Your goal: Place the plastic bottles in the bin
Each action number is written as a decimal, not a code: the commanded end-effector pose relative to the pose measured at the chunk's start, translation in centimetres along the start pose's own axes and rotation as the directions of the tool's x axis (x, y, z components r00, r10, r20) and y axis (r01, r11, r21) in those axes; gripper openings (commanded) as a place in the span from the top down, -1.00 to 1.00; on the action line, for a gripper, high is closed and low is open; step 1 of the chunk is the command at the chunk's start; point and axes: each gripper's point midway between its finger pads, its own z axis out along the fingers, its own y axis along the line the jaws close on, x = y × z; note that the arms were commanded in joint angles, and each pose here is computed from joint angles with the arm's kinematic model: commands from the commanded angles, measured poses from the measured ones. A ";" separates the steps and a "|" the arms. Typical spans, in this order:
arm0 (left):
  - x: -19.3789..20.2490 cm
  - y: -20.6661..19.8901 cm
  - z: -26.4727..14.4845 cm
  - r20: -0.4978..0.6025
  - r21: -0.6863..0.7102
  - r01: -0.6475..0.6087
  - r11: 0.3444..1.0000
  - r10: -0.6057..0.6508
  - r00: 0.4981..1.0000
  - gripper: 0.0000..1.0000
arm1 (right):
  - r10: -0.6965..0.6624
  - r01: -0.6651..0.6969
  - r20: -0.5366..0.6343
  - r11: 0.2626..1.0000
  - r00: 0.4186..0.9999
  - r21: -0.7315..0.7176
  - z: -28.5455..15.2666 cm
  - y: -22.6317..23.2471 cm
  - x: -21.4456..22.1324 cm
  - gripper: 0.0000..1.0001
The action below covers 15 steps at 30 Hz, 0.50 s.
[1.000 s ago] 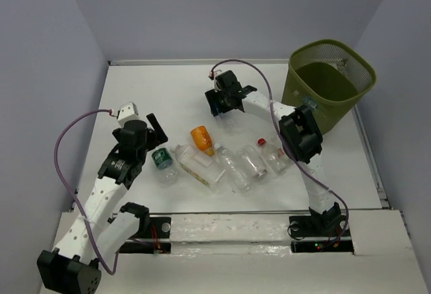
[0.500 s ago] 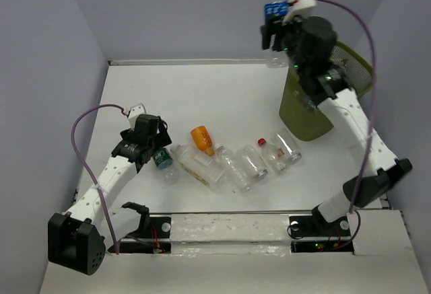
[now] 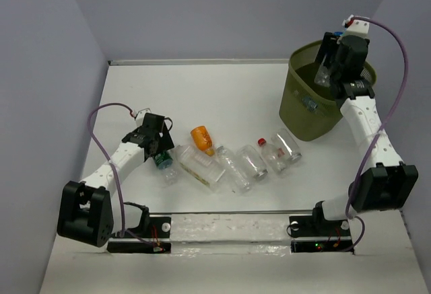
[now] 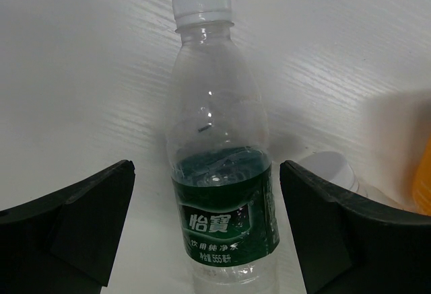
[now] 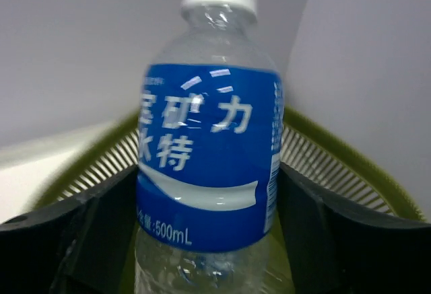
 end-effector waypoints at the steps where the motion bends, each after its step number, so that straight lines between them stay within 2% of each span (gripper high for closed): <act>1: -1.6 -0.5 -0.1 0.027 0.007 0.010 1.000 -0.010 1.000 -0.98 | 0.086 -0.087 0.043 0.996 0.995 0.011 -1.4 -1.1 -1.5 -0.93; 5: -1.2 -0.4 0.4 0.011 -0.006 0.007 1.000 -0.007 1.000 -0.98 | 0.127 -0.122 0.054 0.989 0.990 -0.088 -3.1 0.2 -2.8 -0.97; 7: -0.9 -0.4 0.8 -0.009 -0.014 0.001 1.000 -0.001 1.000 -0.98 | 0.181 -0.169 0.032 0.961 0.983 -0.220 -4.7 2.2 -3.4 -0.97; 8: -0.7 -0.6 1.1 -0.024 -0.013 -0.002 1.000 0.002 1.000 -0.98 | 0.188 -0.174 0.004 0.914 0.982 -0.367 -6.2 5.3 -3.4 -0.96; 10: -0.3 -0.5 1.7 -0.056 -0.012 -0.002 1.000 0.001 0.998 -0.98 | 0.191 -0.187 -0.043 0.852 0.981 -0.488 -7.9 8.7 -2.9 -0.95; 11: -0.3 -0.5 1.8 -0.063 -0.009 -0.004 1.000 0.003 0.998 -0.97 | 0.164 -0.173 -0.069 0.787 0.984 -0.592 -10.0 12.4 -2.4 -0.94; 14: -0.3 -0.1 2.1 -0.073 -0.019 0.007 1.000 -0.008 0.997 -0.89 | 0.085 -0.159 -0.140 0.707 0.986 -0.689 -12.1 17.8 0.9 -0.92; 15: -0.4 0.0 2.2 -0.068 -0.022 0.008 1.000 -0.010 0.998 -0.86 | 0.056 -0.165 -0.168 0.630 0.984 -0.759 -14.0 20.6 2.1 -0.92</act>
